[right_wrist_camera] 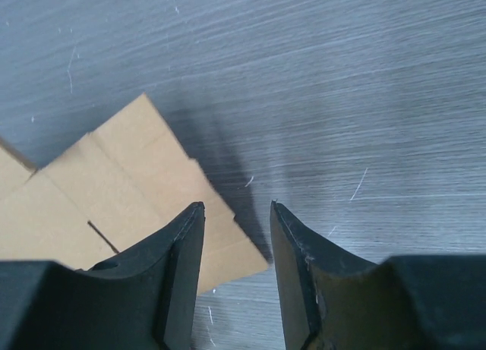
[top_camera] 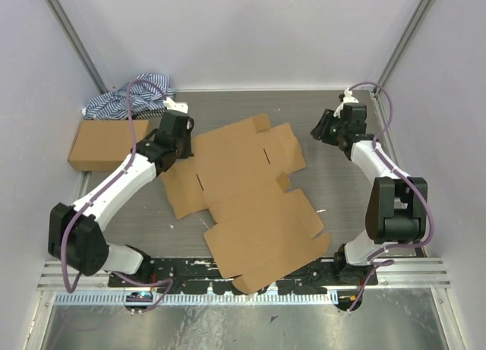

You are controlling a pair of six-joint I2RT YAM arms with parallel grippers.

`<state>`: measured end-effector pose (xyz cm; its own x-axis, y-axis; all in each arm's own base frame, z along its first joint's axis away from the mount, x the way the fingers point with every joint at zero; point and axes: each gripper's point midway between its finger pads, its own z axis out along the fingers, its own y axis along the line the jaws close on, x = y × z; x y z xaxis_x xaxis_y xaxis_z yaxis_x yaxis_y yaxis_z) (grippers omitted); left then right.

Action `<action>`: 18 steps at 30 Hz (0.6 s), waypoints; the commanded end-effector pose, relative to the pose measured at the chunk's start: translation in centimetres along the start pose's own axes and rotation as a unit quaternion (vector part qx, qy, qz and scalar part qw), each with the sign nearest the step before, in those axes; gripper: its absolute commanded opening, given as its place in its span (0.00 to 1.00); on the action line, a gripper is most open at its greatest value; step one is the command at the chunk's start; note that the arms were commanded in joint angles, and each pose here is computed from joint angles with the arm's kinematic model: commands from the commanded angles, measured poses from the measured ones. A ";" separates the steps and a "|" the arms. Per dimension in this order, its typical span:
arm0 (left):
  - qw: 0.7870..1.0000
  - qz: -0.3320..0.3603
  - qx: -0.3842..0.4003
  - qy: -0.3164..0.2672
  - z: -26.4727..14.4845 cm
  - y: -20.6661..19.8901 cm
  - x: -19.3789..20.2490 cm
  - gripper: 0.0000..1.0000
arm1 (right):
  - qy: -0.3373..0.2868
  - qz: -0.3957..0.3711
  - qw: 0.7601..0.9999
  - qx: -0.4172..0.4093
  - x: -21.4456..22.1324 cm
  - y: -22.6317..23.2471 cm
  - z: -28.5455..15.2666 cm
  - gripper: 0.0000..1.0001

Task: Fold the paper box

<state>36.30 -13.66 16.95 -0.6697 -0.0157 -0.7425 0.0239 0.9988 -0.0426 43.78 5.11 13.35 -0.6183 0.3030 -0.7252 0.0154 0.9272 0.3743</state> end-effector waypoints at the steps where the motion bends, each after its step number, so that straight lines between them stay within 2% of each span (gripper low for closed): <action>1: 0.997 0.019 -0.005 -0.077 -1.2 0.7 -1.1 0.00 | -0.077 0.024 0.997 -0.012 -4.3 0.4 -1.7 0.46; 7: 0.991 0.004 0.039 -0.128 -3.6 -0.4 -1.4 0.00 | -0.040 0.029 0.998 -0.036 -3.8 -0.3 1.6 0.45; 13: 0.976 0.017 0.107 -0.186 -6.6 -3.3 -1.1 0.00 | 0.015 0.040 0.992 -0.122 -1.9 1.3 5.9 0.43; 18: 0.967 0.051 0.135 -0.211 -8.2 -5.0 -0.6 0.00 | 0.037 0.034 0.982 -0.184 -0.8 2.8 6.5 0.39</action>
<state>30.86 -16.91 21.43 -0.3759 -0.0077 -0.9266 0.2376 0.9657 -0.1044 48.02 6.61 6.38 -0.7311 0.3689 -0.5739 -0.0226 0.8276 0.5608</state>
